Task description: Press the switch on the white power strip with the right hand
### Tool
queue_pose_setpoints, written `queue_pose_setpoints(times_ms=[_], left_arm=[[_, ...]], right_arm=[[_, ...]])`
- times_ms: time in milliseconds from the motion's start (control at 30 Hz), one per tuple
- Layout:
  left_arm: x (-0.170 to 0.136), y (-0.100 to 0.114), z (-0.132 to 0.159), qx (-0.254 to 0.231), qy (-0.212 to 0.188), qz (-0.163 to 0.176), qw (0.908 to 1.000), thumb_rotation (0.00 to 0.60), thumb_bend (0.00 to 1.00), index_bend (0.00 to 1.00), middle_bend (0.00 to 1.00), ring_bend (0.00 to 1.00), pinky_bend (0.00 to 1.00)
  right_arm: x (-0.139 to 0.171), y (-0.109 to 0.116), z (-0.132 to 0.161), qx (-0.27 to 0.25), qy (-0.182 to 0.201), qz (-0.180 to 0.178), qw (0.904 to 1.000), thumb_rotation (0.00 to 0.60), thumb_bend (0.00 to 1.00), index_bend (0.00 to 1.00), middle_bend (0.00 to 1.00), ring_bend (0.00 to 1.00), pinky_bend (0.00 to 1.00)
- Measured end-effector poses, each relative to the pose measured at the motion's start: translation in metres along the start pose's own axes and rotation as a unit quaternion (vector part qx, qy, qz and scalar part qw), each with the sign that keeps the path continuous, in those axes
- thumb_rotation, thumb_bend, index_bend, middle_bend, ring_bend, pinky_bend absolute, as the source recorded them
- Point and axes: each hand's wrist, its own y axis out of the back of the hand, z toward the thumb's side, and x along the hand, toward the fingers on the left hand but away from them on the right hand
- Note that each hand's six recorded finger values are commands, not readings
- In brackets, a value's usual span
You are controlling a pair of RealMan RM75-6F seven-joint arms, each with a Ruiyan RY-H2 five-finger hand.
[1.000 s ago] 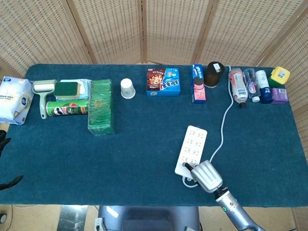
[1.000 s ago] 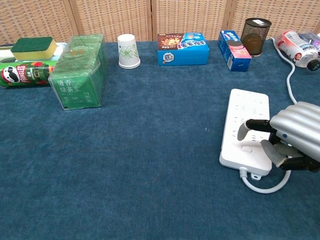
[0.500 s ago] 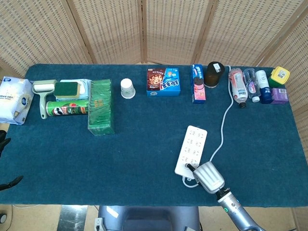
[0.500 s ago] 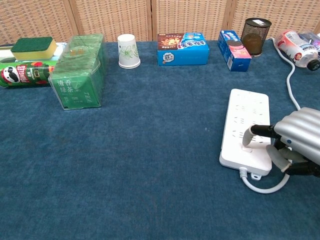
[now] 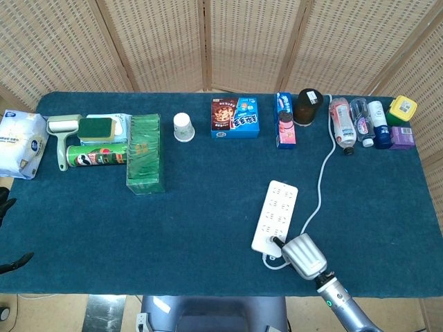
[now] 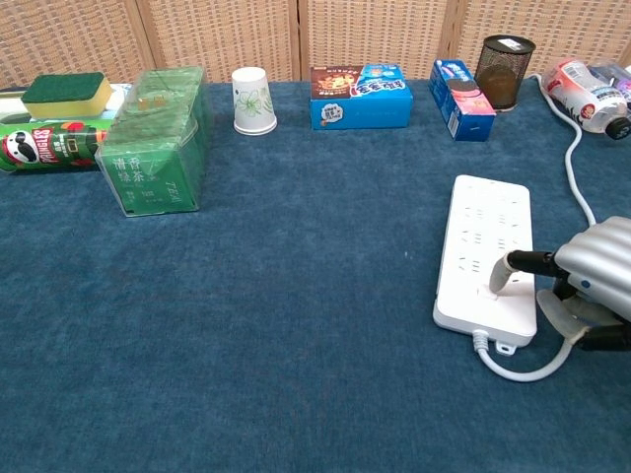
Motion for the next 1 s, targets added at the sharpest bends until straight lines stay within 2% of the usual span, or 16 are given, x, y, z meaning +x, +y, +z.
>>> queue_pose_setpoints(times_ms=[1000], left_arm=[[-0.001, 0.001, -0.001, -0.005, 0.000, 0.000, 1.0000, 0.600, 0.07, 0.00, 0.00, 0.00, 0.08]], right_arm=[[0.000, -0.013, 0.010, 0.016, 0.004, 0.017, 0.9997, 0.600, 0.87, 0.33, 0.97, 1.00, 1.00]])
